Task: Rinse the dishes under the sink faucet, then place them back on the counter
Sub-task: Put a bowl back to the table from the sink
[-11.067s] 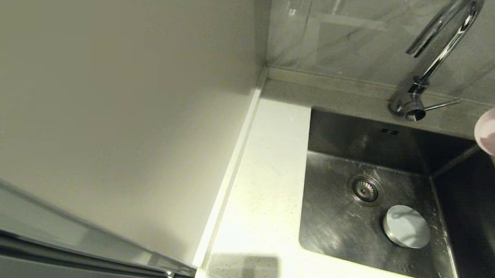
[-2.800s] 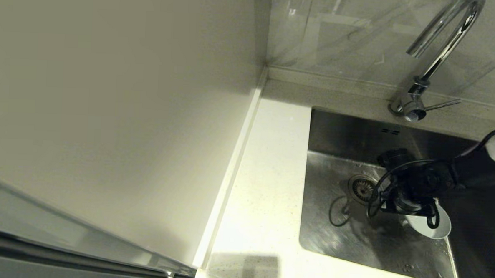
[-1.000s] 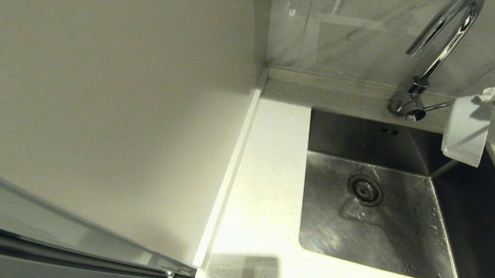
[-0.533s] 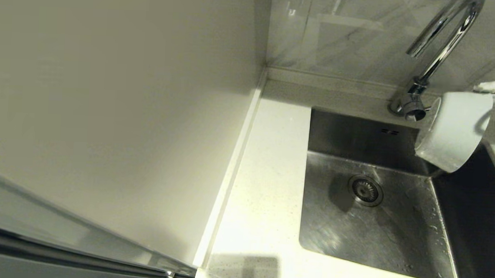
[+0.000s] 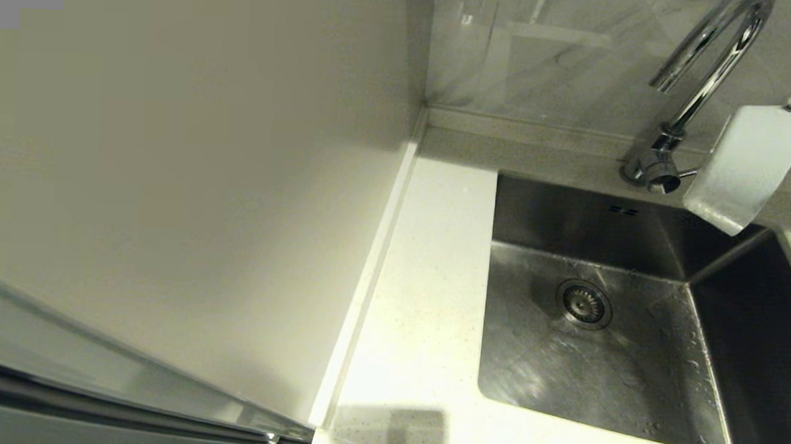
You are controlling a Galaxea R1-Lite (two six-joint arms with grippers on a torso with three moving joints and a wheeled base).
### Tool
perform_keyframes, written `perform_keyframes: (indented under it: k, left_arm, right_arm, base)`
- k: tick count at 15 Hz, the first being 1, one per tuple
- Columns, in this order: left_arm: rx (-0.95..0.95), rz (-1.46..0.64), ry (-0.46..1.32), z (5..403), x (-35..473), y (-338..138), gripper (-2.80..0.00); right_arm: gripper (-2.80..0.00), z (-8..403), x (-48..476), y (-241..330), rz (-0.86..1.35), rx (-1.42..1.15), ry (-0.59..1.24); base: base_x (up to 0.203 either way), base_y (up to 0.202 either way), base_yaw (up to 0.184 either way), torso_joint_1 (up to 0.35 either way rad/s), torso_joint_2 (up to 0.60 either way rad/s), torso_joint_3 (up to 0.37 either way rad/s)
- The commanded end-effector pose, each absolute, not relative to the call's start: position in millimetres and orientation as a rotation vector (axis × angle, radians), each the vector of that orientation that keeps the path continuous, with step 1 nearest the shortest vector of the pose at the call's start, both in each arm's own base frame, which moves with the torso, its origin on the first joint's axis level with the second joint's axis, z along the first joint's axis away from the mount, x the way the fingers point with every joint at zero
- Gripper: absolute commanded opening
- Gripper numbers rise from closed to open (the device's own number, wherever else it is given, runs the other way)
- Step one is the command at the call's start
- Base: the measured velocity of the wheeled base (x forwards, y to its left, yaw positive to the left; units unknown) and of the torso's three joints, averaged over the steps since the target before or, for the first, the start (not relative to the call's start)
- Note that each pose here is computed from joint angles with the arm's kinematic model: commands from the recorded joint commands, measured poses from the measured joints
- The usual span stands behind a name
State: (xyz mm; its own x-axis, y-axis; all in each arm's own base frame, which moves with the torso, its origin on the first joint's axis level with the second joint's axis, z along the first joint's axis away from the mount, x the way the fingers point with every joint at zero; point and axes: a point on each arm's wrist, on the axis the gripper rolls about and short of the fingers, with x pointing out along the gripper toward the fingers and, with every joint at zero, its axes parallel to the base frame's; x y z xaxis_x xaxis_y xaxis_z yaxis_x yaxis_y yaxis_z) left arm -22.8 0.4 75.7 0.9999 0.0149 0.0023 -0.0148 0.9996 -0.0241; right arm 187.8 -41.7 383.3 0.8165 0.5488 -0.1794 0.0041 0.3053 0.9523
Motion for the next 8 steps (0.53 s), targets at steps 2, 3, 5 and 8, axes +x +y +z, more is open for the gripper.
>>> perform_keyframes:
  k: [2,3,5,8]
  left_arm:
    - [-0.025,0.014,-0.006,75.7,-23.0,0.4,-2.80]
    - [-0.025,0.016,-0.008,75.7,-23.1,0.4,-2.80]
    - [-0.025,0.016,-0.008,75.7,-23.1,0.4,-2.80]
    - [-0.025,0.015,-0.006,75.7,-23.0,0.3,-2.80]
  right_arm:
    - [-2.80,379.8,169.6,-49.3,0.287,0.637,0.408]
    - [-2.80,369.0,167.8,-54.5,0.127,0.429,0.428]
    - [-2.80,347.0,161.3,-71.1,-0.334,0.116,0.556]
    - [-2.80,326.6,128.9,-78.8,-0.554,-0.110,0.703]
  base:
    - [0.000,0.000,0.000,0.000,0.00,0.000]
    - [0.000,0.000,0.000,0.000,0.00,0.000]
    - [0.000,0.000,0.000,0.000,0.00,0.000]
    - [0.000,0.000,0.000,0.000,0.00,0.000]
